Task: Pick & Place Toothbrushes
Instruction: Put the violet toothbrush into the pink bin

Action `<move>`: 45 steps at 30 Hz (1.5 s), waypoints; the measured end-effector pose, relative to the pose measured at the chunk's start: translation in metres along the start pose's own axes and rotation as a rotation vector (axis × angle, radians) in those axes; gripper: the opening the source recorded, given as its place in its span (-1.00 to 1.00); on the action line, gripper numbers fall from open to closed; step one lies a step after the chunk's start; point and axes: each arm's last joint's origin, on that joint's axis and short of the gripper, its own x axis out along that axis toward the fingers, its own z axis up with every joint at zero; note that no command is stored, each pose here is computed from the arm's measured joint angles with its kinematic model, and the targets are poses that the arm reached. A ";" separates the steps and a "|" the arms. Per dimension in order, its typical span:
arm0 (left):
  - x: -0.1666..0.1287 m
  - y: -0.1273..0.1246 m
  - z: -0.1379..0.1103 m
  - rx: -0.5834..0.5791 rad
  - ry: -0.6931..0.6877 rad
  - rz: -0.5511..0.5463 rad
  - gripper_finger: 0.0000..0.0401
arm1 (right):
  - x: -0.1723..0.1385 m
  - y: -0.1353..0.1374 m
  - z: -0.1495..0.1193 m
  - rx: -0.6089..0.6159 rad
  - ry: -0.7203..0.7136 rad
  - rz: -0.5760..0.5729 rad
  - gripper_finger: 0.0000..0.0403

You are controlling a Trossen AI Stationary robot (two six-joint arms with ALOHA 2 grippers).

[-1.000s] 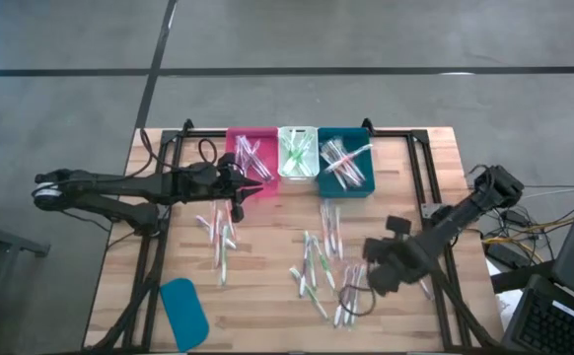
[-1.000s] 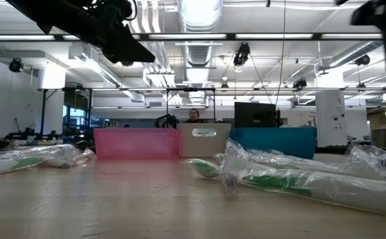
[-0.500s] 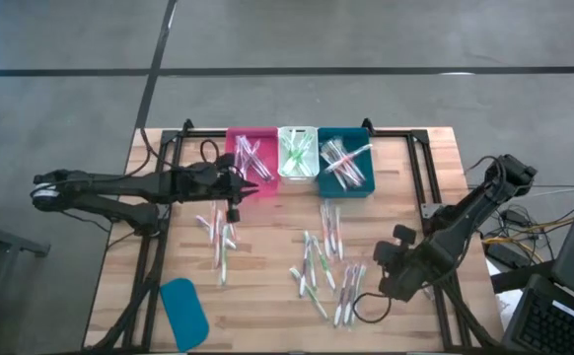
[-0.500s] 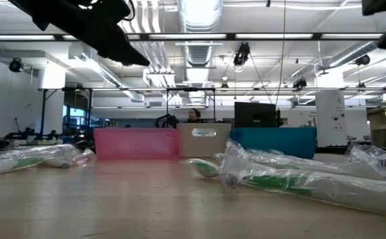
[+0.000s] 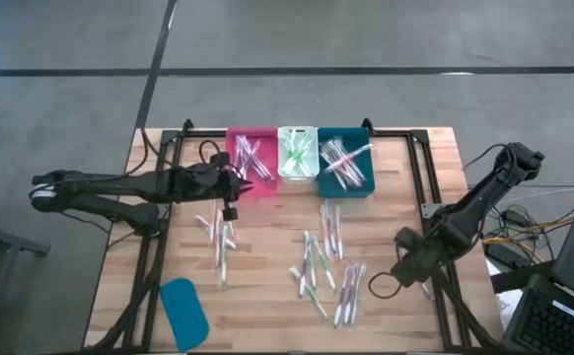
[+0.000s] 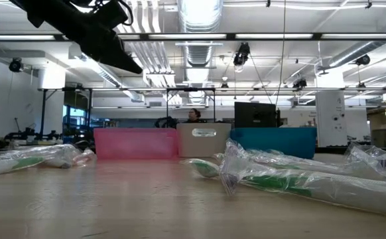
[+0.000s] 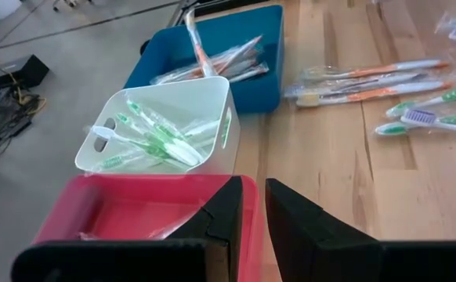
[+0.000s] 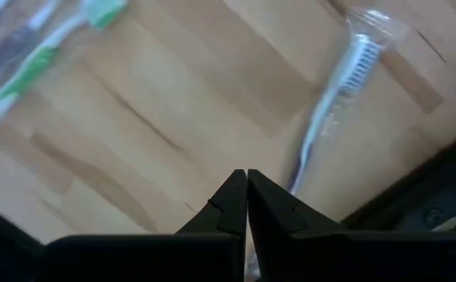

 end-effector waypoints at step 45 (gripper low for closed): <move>0.000 0.000 -0.001 -0.042 0.003 0.000 -0.69 | 0.032 0.004 -0.005 0.028 0.167 -0.186 -0.55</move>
